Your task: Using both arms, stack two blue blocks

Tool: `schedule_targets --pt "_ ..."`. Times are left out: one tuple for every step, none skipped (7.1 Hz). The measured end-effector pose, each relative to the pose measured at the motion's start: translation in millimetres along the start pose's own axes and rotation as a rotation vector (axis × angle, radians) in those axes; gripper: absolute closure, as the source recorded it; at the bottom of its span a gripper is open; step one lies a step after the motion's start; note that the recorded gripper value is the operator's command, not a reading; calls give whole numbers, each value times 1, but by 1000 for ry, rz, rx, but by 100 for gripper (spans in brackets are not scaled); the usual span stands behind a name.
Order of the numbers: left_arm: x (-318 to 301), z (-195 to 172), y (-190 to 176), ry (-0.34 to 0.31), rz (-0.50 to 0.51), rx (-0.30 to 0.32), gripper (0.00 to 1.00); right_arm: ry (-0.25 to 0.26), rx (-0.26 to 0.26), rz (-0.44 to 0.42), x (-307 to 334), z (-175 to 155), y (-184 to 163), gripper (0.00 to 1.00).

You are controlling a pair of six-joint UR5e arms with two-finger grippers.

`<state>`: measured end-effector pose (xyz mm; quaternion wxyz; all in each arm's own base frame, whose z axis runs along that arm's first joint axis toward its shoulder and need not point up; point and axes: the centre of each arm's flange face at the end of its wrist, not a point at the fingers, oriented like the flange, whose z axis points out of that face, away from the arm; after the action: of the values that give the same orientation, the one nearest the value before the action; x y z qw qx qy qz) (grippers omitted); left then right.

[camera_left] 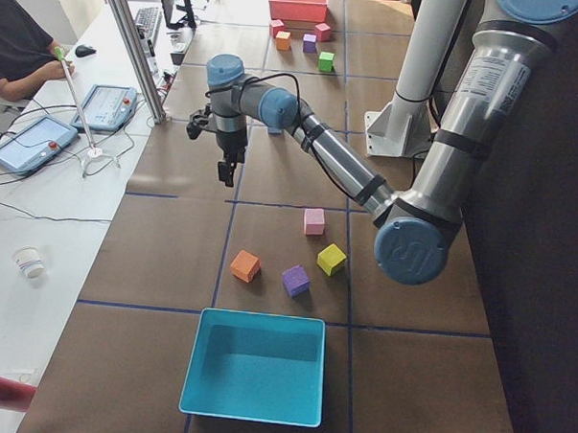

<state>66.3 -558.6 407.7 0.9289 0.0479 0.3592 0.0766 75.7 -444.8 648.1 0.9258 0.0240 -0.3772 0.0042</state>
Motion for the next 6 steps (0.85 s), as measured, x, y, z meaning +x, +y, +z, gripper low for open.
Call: schedule_targets --pt "-84 10 9 4 23 -30 0 -2 3 -1 -1 -1 -1 0" --pt "-168 26 21 39 39 -47 0 -4 7 -4 -3 -2 -2 0" --pt "-240 53 42 73 43 -36 0 -6 9 -7 -4 -3 -3 0" --pt "-285 81 67 88 32 -16 0 -7 11 -8 -5 -4 -4 0" --pt "-305 97 85 89 -2 -5 0 -7 12 -10 -5 -5 -4 0" --pt "-313 105 96 88 -34 -3 0 -7 13 -11 -6 -5 -5 0"
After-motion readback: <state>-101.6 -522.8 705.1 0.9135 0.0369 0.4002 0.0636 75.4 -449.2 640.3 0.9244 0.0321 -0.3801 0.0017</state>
